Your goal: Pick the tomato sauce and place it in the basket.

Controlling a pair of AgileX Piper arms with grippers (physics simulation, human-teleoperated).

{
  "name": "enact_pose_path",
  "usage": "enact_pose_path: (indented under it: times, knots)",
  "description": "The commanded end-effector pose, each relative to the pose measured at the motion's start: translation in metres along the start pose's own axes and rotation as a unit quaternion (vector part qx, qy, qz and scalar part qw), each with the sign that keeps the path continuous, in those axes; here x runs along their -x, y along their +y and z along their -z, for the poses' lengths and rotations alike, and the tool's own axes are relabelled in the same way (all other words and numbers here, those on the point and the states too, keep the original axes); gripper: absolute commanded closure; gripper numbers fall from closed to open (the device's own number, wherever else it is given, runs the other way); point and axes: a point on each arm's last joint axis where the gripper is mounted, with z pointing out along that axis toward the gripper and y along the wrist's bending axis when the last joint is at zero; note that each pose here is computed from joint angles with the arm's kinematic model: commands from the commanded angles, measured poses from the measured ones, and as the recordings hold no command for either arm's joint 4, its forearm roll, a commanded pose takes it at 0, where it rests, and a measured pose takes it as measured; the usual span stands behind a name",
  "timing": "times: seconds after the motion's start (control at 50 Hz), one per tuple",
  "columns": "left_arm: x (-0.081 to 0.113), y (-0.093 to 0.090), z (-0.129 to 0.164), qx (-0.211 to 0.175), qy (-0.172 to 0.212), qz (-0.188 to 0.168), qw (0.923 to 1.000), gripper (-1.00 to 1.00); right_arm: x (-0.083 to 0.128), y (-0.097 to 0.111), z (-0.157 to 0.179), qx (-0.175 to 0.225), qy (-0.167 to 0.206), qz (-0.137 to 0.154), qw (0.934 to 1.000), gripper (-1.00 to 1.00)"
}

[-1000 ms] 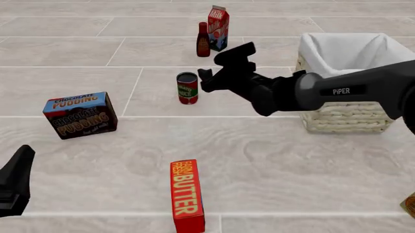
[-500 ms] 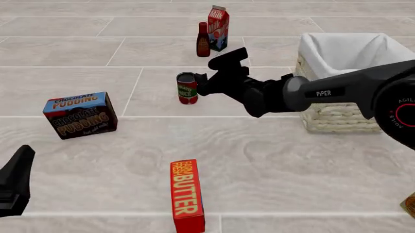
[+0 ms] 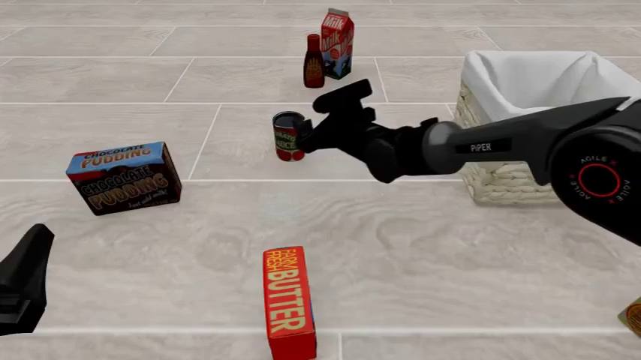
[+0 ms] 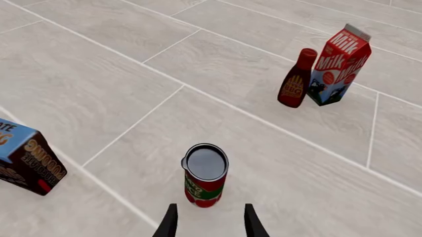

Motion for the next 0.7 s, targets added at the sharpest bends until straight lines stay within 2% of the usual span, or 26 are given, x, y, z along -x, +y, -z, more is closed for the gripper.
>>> enact_pose_path:
  times: [0.02, 0.7]
  knots:
    - [0.000, 0.000, 0.000, 0.000, 0.000, 0.000, 1.0000, -1.00, -0.004, 0.002, -0.008, 0.002, 0.005, 0.001, 1.0000, -1.00]
    - [0.000, 0.000, 0.000, 0.000, 0.000, 0.000, 1.0000, -1.00, -0.010, 0.000, -0.031, 0.000, 0.011, -0.005, 0.9999, -1.00]
